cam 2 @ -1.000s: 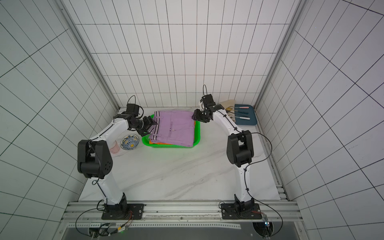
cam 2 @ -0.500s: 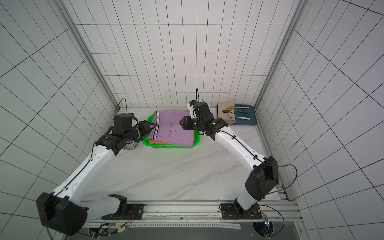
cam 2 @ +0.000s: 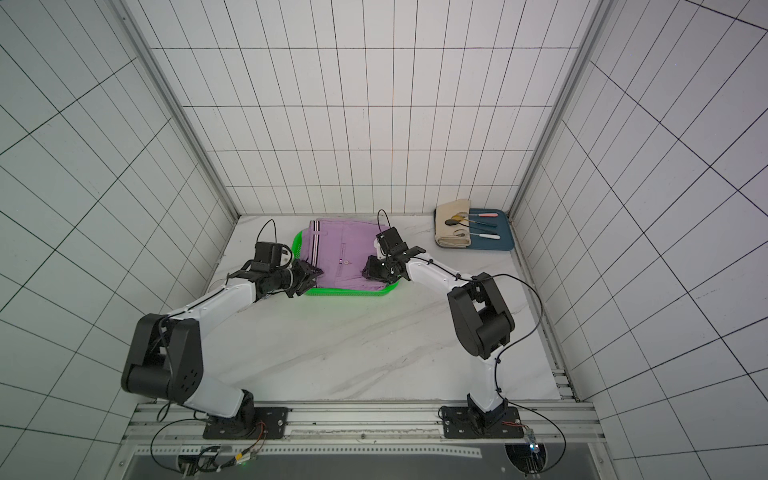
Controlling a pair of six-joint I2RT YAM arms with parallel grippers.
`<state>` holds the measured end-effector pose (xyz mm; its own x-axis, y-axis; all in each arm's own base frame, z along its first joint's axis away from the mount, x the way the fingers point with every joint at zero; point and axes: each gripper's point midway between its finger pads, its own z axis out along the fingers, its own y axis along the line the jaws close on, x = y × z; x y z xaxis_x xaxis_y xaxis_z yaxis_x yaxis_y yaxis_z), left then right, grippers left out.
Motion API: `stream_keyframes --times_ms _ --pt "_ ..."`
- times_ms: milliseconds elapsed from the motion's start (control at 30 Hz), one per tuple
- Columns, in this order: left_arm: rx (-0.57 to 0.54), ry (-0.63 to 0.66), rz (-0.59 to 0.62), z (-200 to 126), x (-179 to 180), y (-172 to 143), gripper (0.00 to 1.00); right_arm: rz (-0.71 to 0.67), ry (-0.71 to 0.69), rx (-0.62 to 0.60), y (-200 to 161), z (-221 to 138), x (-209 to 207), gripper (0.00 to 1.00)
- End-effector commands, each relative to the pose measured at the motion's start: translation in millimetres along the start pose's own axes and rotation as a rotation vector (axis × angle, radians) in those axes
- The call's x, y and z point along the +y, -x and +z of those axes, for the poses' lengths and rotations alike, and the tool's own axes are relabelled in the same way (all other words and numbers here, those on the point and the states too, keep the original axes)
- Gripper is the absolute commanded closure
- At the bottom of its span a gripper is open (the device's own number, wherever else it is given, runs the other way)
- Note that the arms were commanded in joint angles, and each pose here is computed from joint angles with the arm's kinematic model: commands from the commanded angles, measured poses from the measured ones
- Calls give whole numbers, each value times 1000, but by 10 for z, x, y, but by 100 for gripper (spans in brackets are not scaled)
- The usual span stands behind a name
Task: Put the folded long pants in the basket
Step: Place the long pant in the basket, then reset both arms
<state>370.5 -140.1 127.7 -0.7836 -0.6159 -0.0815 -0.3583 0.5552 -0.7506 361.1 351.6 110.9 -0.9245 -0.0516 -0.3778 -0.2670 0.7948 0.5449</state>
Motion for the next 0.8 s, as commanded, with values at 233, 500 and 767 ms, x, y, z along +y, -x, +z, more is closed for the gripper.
stream_keyframes --times_ms 233,500,767 --pt "-197 -96 24 -547 -869 471 41 -136 -92 -328 929 -1170 420 51" --pt "-125 29 52 322 -801 1055 43 -52 -162 -317 1441 -593 -257 54" --pt "-41 166 -45 1027 63 1508 46 51 -224 -207 1403 87 -1005 60"
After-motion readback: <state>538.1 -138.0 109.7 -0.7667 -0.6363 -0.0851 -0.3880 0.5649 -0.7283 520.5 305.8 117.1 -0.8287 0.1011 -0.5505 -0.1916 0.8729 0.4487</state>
